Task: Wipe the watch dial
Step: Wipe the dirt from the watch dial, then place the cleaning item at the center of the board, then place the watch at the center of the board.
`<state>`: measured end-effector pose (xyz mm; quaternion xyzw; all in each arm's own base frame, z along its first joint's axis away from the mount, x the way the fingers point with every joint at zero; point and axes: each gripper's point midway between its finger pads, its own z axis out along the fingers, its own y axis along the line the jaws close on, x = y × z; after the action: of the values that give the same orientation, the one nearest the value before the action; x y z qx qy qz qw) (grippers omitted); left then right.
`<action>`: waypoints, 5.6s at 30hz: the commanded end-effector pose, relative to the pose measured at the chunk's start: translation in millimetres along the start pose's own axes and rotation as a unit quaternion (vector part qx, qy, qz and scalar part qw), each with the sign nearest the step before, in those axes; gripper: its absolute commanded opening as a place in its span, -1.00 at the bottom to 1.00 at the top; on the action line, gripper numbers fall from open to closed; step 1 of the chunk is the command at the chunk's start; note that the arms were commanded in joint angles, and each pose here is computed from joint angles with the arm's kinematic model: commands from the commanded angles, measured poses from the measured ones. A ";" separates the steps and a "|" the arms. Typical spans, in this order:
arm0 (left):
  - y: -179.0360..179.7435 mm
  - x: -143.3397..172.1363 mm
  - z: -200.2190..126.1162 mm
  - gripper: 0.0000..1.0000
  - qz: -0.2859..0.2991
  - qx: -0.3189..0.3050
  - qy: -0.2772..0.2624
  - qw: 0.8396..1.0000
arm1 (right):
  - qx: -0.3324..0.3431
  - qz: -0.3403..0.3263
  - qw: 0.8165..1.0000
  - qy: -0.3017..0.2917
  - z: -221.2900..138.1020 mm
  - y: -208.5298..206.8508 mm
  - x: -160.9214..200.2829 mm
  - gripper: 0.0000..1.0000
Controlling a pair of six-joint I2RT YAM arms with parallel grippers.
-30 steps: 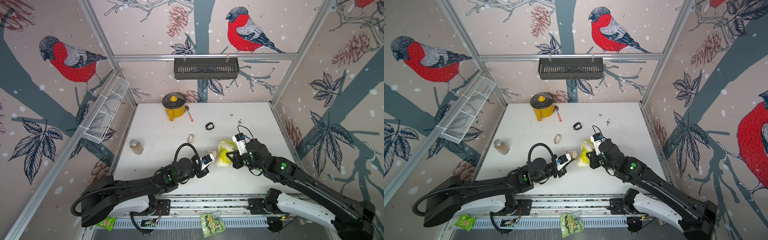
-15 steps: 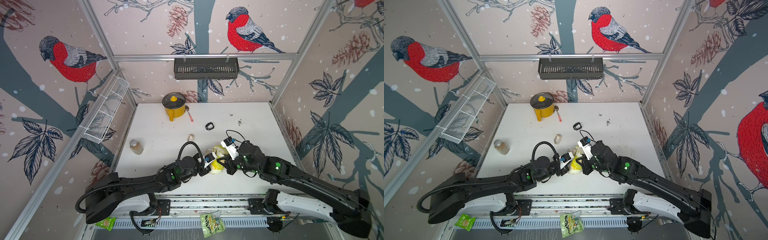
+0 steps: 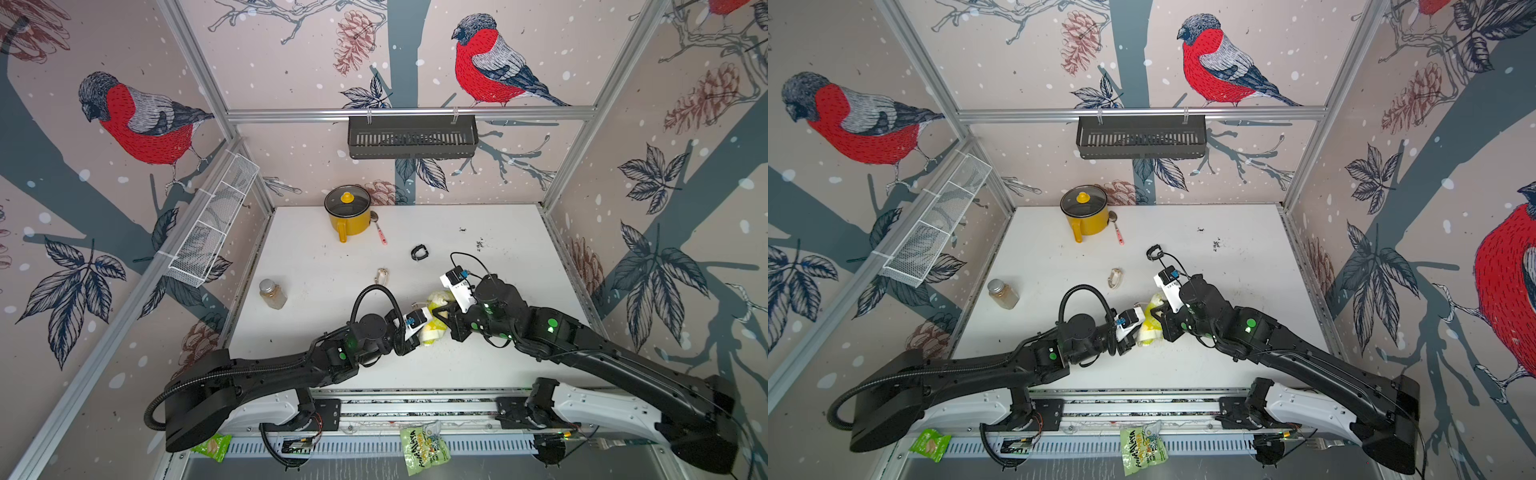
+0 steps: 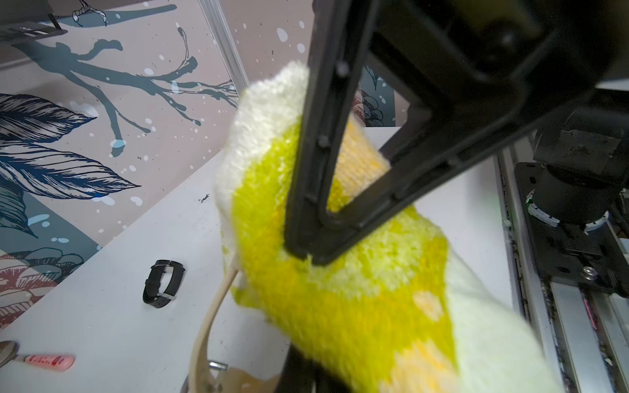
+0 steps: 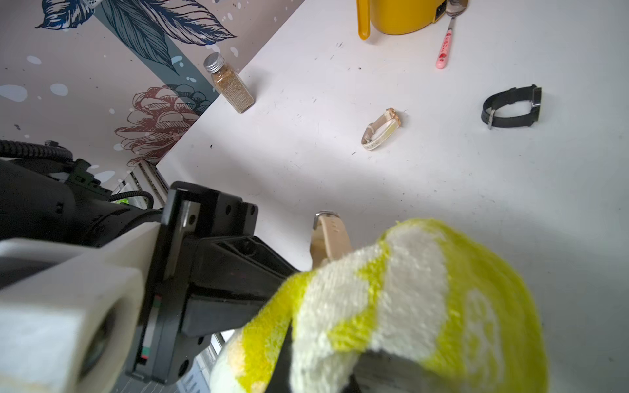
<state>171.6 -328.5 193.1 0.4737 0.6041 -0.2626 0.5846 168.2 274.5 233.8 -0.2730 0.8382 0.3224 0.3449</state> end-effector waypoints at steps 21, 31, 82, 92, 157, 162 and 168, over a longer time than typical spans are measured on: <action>18.2 -25.9 -13.5 -1.00 0.005 -0.049 -0.054 0.997 | 0.059 0.042 0.997 -0.036 -31.7 -47.0 -2.4 -0.92; 19.2 -16.9 1.0 -1.00 0.010 -0.051 -0.028 0.998 | 0.005 0.031 0.999 -0.039 -27.3 -19.6 -7.6 -0.92; 15.7 -30.4 -7.8 -1.00 0.026 -0.037 -0.043 0.998 | 0.013 0.044 0.999 -0.026 -21.3 -20.5 -2.6 -0.92; 11.6 -21.3 0.5 -1.00 0.024 -0.027 -0.026 0.999 | -0.020 0.027 0.999 -0.034 -22.0 3.9 -12.3 -0.91; 51.9 91.6 109.4 -1.00 -0.029 -0.052 0.103 0.993 | 0.306 0.198 0.929 0.056 -20.5 -215.6 32.1 -0.85; 62.7 102.9 126.2 -1.00 -0.035 -0.044 0.122 0.991 | 0.310 0.205 0.927 0.055 -22.4 -221.4 27.6 -0.84; 82.8 111.4 140.7 -1.00 -0.052 -0.035 0.136 0.989 | 0.319 0.217 0.920 0.064 -22.3 -240.8 29.9 -0.83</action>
<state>320.6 -383.0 83.0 0.4466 0.7105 -0.1882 0.5102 298.8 95.6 138.0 0.0291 0.9562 0.0817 0.2796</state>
